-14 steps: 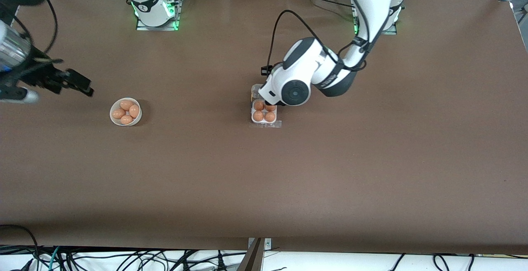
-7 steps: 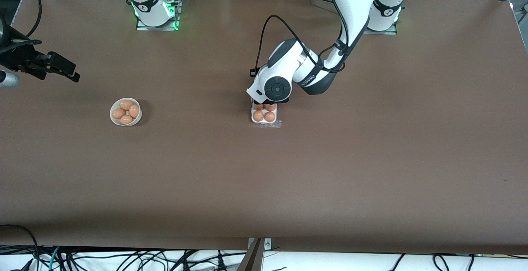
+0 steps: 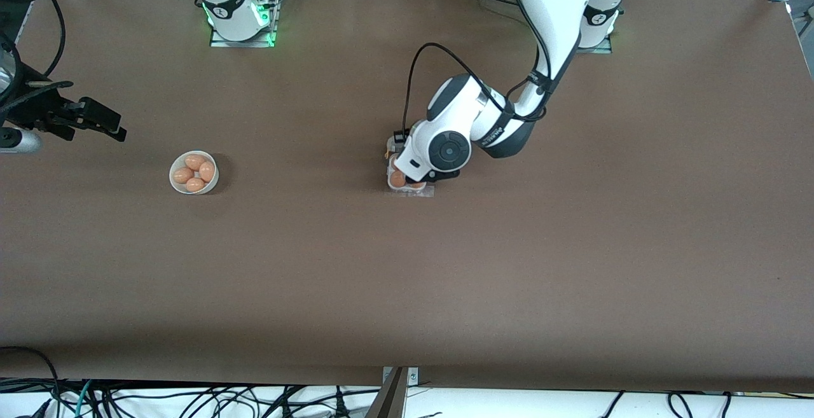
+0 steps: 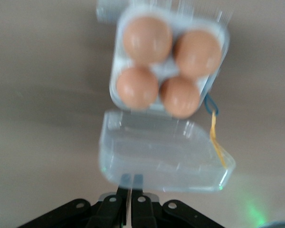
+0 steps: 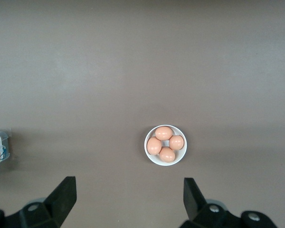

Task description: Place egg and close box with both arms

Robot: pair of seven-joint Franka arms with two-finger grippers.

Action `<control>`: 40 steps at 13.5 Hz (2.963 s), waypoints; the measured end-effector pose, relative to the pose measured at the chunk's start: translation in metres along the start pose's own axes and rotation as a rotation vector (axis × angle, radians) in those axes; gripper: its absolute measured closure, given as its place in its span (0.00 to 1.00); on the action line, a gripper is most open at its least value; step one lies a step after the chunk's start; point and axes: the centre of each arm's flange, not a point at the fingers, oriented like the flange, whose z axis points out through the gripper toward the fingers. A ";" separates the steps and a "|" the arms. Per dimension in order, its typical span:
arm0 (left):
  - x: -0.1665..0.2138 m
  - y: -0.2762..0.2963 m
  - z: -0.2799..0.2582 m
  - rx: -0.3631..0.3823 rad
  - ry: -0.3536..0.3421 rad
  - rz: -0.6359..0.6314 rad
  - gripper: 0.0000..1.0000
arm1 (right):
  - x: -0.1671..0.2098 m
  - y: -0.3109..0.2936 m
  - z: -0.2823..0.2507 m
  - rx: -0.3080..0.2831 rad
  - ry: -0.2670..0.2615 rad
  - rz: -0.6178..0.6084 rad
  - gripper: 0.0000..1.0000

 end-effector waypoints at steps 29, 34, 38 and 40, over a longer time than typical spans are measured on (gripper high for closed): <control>0.008 -0.440 -0.420 0.063 0.549 0.092 0.00 | 0.001 0.003 0.000 -0.001 0.002 0.003 0.00; -0.029 -0.443 -0.399 0.116 0.463 0.138 0.00 | 0.001 0.003 0.000 -0.001 0.001 0.003 0.00; -0.030 -0.430 -0.380 0.149 0.459 0.164 0.00 | 0.001 0.003 0.000 -0.001 0.001 0.003 0.00; -0.042 -0.426 -0.383 0.149 0.472 0.175 0.00 | 0.001 0.003 0.000 -0.001 0.001 0.003 0.00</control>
